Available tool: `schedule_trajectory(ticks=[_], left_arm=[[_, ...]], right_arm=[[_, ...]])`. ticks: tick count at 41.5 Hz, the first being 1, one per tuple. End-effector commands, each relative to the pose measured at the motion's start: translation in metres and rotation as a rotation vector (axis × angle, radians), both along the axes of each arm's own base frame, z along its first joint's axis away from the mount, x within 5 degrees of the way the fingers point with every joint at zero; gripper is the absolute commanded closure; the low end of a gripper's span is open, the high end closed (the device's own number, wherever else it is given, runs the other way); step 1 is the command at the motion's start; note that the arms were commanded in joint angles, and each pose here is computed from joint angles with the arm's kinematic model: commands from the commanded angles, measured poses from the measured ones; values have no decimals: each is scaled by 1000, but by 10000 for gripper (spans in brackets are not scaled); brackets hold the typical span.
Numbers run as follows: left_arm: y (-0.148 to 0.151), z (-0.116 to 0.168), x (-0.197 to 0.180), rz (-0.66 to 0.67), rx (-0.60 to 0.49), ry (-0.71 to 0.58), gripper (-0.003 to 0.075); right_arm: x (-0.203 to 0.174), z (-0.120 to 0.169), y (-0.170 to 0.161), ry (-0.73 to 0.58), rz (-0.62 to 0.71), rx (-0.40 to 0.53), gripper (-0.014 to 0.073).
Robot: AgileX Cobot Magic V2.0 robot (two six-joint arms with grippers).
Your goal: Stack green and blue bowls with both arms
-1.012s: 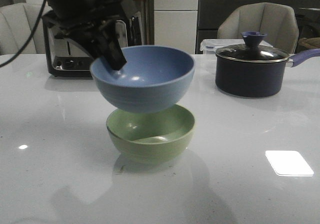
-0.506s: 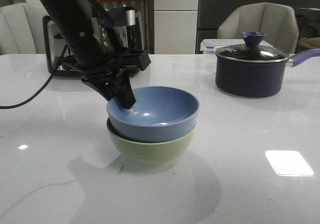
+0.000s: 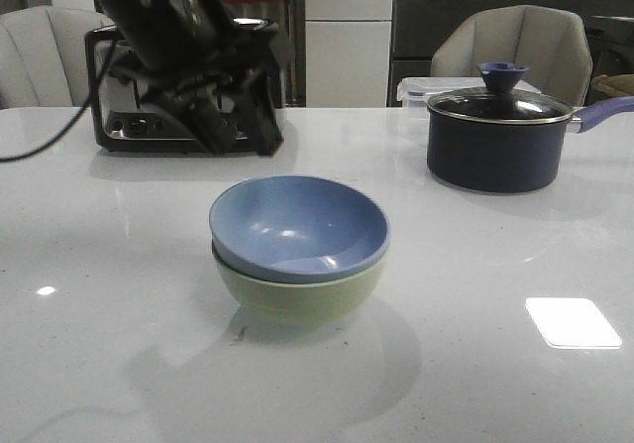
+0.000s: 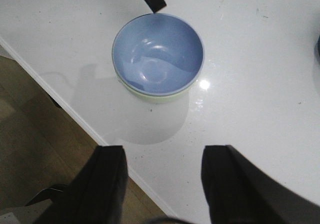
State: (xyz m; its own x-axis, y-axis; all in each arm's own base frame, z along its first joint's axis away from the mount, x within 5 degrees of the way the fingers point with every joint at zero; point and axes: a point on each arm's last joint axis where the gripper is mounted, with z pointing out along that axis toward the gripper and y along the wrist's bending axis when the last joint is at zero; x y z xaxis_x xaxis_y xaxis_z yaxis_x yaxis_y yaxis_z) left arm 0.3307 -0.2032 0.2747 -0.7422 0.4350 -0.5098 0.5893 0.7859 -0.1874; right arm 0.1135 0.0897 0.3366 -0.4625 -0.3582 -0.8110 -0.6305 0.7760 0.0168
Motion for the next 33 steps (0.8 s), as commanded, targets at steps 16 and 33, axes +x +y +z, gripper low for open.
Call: schedule_trajectory(ticks=[16, 33], left_arm=[[67, 114, -118, -18, -113, -365, 318], [117, 81, -197, 1, -95, -498, 318]], right_arm=[[1, 15, 1, -87, 2, 61, 139], [1, 15, 1, -87, 2, 61, 139]])
